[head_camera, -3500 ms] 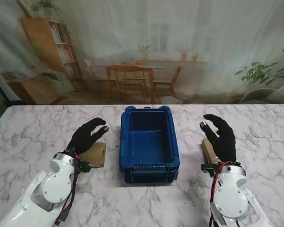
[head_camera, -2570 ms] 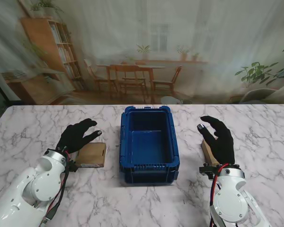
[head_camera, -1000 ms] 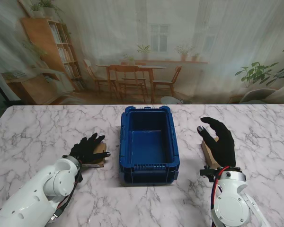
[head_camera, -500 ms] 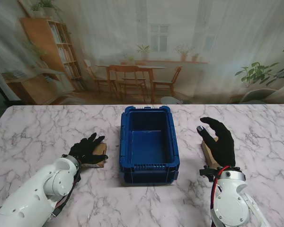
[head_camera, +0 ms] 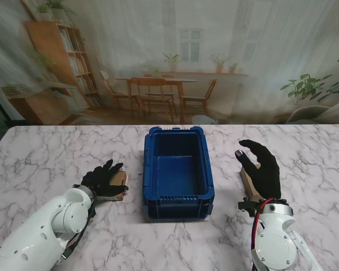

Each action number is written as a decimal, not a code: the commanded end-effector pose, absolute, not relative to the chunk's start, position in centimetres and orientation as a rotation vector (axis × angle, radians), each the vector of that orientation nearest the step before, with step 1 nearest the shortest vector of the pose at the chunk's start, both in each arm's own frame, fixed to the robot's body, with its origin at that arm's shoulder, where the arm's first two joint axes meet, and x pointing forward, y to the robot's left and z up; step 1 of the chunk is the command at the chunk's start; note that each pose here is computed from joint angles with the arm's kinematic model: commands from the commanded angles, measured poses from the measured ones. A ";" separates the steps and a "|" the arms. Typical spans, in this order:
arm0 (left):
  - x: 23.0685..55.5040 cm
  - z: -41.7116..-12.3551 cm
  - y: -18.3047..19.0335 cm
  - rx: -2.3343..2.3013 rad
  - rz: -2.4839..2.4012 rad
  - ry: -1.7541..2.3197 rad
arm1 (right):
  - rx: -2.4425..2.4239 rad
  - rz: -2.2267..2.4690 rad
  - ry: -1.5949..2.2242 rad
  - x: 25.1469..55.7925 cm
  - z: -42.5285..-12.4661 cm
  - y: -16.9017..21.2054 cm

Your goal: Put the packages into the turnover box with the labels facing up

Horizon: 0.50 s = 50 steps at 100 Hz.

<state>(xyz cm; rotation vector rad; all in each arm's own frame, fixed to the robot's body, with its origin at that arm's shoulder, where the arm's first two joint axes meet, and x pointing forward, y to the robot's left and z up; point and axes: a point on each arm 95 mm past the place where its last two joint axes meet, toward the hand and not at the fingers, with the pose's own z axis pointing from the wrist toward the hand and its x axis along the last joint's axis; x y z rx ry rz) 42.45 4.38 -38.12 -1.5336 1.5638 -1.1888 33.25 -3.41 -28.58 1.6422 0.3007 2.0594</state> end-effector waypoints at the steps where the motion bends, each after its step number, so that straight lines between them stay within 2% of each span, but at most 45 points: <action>1: 41.8 -39.0 4.2 -1.557 -1.152 1.610 | 1.650 2.053 0.300 33.2 -28.8 -3.4; 50: 41.8 -39.0 4.8 -1.470 -1.029 1.702 | 1.648 2.054 0.298 33.1 -28.7 -3.4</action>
